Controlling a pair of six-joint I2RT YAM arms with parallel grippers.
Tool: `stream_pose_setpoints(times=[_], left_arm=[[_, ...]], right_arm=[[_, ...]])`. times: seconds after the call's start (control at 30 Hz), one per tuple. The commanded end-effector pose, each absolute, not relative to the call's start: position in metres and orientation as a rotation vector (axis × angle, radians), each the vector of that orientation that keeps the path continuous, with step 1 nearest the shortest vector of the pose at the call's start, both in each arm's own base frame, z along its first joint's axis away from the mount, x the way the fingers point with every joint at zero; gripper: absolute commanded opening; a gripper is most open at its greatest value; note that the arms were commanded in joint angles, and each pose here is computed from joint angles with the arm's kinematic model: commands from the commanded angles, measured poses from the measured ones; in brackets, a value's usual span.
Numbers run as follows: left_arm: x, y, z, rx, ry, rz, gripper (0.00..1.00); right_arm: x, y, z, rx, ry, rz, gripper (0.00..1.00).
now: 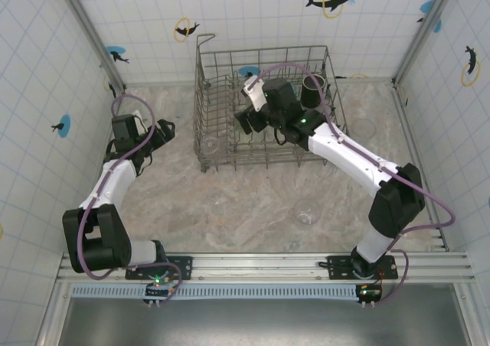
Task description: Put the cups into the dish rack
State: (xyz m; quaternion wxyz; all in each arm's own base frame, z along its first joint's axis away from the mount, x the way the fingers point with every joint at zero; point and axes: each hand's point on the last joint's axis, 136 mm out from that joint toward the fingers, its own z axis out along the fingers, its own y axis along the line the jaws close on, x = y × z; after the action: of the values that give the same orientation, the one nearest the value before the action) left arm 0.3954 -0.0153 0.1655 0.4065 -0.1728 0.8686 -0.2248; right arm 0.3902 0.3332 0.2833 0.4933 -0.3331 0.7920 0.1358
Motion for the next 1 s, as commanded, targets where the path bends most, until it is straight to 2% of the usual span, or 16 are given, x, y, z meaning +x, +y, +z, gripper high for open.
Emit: stream_pose_setpoints(times=[0.0, 0.37, 0.63, 0.97], left_arm=[[0.394, -0.009, 0.18, -0.45, 2.158, -0.547, 0.98], [0.39, 0.002, 0.187, -0.456, 2.131, -0.458, 0.98], [0.389, 0.004, 0.189, -0.461, 2.123, -0.441, 0.98], [0.389, 0.004, 0.191, -0.462, 2.117, -0.441, 0.97]], right_arm=[[0.394, 0.301, 0.305, -0.637, 1.972, 0.307, 0.99], [0.428, 0.185, 0.314, -0.173, 2.079, 0.27, 0.99], [0.438, 0.093, 0.289, 0.128, 2.156, 0.219, 1.0], [0.435, 0.004, 0.241, 0.443, 2.217, 0.201, 1.0]])
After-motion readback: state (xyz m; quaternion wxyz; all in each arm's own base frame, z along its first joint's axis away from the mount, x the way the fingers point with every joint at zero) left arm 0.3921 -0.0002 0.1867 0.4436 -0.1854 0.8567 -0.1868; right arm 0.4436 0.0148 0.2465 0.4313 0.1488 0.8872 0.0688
